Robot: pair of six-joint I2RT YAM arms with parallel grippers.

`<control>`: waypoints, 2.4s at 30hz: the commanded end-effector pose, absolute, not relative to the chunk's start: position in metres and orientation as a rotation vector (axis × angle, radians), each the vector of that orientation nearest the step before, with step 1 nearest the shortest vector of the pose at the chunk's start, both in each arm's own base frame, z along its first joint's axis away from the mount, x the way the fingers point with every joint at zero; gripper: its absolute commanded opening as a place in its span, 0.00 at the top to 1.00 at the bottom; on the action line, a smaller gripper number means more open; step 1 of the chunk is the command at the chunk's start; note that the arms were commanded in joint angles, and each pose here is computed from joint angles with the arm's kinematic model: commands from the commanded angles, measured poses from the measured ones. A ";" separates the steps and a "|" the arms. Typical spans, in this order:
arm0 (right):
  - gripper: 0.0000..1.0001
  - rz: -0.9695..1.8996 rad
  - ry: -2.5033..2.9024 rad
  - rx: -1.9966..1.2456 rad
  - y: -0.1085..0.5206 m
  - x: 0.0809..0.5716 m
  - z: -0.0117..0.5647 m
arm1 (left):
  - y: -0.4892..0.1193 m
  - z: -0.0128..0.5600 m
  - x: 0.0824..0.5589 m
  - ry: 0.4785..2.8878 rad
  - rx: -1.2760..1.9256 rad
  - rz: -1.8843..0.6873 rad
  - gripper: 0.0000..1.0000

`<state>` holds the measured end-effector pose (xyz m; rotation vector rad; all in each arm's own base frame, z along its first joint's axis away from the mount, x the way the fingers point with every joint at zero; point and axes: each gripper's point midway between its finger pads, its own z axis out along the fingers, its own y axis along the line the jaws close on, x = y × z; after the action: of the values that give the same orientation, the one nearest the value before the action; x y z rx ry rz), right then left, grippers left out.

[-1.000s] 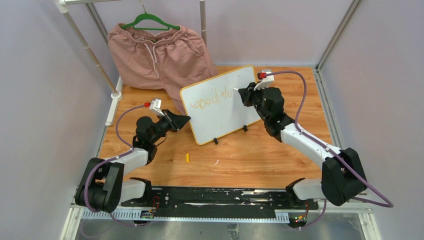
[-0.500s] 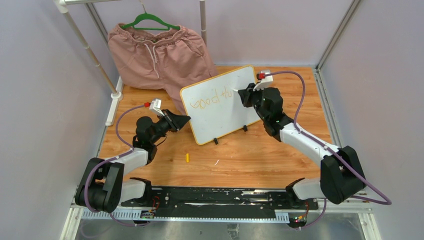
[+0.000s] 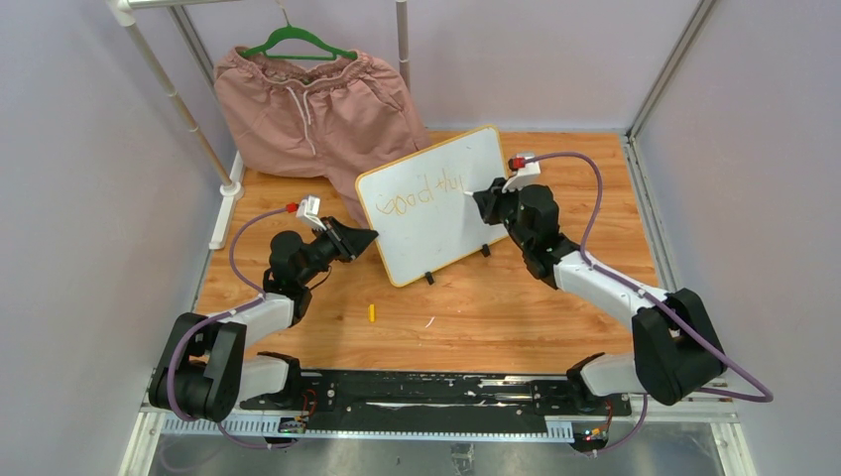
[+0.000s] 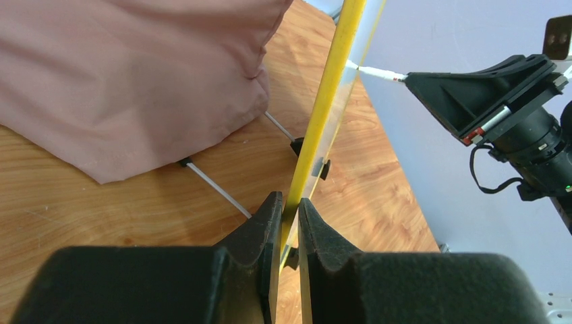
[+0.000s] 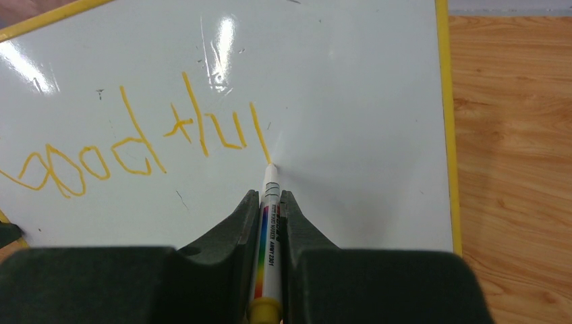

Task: Write a sentence on the whiteboard

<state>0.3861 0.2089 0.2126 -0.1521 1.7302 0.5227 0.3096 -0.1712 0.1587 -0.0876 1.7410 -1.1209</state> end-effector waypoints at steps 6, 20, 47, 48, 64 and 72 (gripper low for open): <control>1.00 0.526 1.717 -0.135 0.205 0.389 0.220 | -0.172 0.171 0.309 1.694 -0.053 -1.127 0.83; 1.00 0.575 1.629 -0.165 0.216 0.395 0.265 | -0.172 0.171 0.309 1.696 -0.055 -1.127 0.83; 1.00 0.533 1.640 -0.129 0.208 0.413 0.255 | -0.173 0.172 0.308 1.693 -0.050 -1.127 0.83; 1.00 0.530 1.641 -0.129 0.207 0.413 0.255 | -0.172 0.172 0.308 1.692 -0.051 -1.126 0.83; 1.00 0.509 1.665 -0.105 0.197 0.418 0.246 | -0.173 0.172 0.308 1.690 -0.047 -1.127 0.83; 1.00 0.523 1.686 -0.105 0.196 0.409 0.235 | -0.172 0.172 0.308 1.693 -0.050 -1.127 0.83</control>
<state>0.4101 0.2040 0.2365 -0.1327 1.6920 0.5279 0.3090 -0.1715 0.1596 -0.0836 1.7391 -1.1236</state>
